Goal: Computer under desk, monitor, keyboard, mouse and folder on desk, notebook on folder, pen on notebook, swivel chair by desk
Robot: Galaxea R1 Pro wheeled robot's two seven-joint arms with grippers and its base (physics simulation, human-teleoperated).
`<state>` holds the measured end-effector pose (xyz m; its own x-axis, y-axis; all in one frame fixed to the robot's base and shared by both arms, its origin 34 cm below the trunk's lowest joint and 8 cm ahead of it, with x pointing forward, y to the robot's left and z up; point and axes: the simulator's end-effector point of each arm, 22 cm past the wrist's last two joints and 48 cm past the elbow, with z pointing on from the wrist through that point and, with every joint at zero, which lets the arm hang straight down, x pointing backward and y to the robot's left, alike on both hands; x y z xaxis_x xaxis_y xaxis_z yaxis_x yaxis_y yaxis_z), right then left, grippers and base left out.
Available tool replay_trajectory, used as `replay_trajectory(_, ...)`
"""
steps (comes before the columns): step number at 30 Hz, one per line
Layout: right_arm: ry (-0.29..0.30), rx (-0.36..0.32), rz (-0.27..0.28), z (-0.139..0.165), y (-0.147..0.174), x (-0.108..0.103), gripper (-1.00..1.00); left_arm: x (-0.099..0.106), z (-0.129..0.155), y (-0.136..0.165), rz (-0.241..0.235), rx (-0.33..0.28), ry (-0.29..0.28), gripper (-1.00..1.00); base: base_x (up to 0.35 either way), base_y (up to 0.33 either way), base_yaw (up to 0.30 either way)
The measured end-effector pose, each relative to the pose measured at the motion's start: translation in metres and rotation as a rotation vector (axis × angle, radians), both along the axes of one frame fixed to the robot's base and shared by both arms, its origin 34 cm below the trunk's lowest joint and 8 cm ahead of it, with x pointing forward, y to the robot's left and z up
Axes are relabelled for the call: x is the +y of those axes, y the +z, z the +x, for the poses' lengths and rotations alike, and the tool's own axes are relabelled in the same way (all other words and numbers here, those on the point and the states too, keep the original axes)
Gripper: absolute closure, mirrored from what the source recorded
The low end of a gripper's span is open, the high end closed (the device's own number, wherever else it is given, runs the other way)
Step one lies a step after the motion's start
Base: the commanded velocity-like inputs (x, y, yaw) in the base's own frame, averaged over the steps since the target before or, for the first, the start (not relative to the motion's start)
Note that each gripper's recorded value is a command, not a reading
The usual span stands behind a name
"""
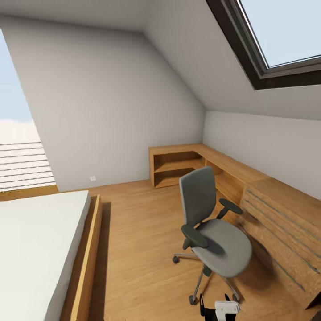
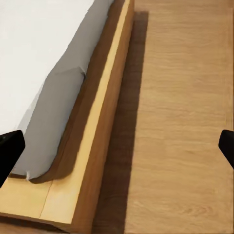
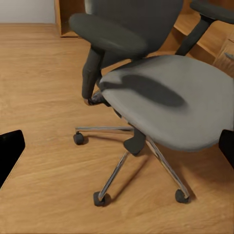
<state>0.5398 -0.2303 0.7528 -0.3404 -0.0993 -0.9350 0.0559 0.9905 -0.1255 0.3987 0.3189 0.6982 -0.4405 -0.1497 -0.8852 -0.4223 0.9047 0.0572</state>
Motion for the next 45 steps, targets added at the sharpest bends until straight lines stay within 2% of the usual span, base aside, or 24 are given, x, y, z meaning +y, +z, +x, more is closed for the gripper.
replay_trajectory(1,0.0,0.0,0.0,0.0,0.0,0.0,-1.0,-0.003,0.007,0.004,-0.011,-0.022,0.003,-1.0,0.0,0.0,0.285)
replay_trajectory(3,-0.001,0.0,0.002,0.0,0.0,0.002,-1.0,-0.009,0.047,0.029,-0.054,-0.134,-0.003,-1.0,0.0,0.0,0.286)
replay_trajectory(5,-0.006,0.0,0.005,0.0,0.0,0.001,-1.0,-0.006,0.063,0.04,-0.071,-0.169,-0.004,-1.0,0.0,0.0,0.287)
replay_trajectory(9,-0.035,0.001,0.017,0.0,0.0,-0.003,-1.0,-0.007,0.069,0.038,-0.082,-0.149,-0.018,-1.0,0.0,0.0,0.288)
replay_trajectory(13,-0.044,0.0,0.021,-0.001,0.0,-0.004,-1.0,0.002,0.052,0.025,-0.054,-0.093,-0.017,-1.0,0.0,0.0,0.288)
replay_trajectory(16,-0.046,0.0,0.022,-0.001,0.0,-0.005,-1.0,0.001,0.043,0.017,-0.042,-0.063,-0.026,-1.0,0.028,-0.017,0.288)
replay_trajectory(17,-0.046,-0.001,0.022,-0.001,0.0,-0.004,-1.0,0.0,0.042,0.016,-0.039,-0.058,-0.034,-1.0,0.223,-0.117,0.225)
replay_trajectory(18,-0.043,-0.001,0.022,-0.001,0.0,-0.004,-1.0,-0.006,0.042,0.015,-0.031,-0.05,-0.065,-1.0,0.251,-0.128,0.144)
replay_trajectory(24,-0.036,0.0,0.022,-0.001,0.0,-0.003,-1.0,-0.014,0.042,0.014,-0.024,-0.044,-0.105,-1.0,0.232,-0.105,0.055)
replay_trajectory(33,-0.032,0.004,0.018,-0.001,-0.001,-0.003,-1.0,-0.01,0.04,0.013,-0.017,-0.04,-0.1,-1.0,0.065,-0.012,0.004)
replay_trajectory(45,-0.026,0.007,0.024,-0.001,-0.001,0.003,-1.0,-0.01,0.04,0.013,-0.017,-0.038,-0.102,-1.0,0.294,0.0,0.004)
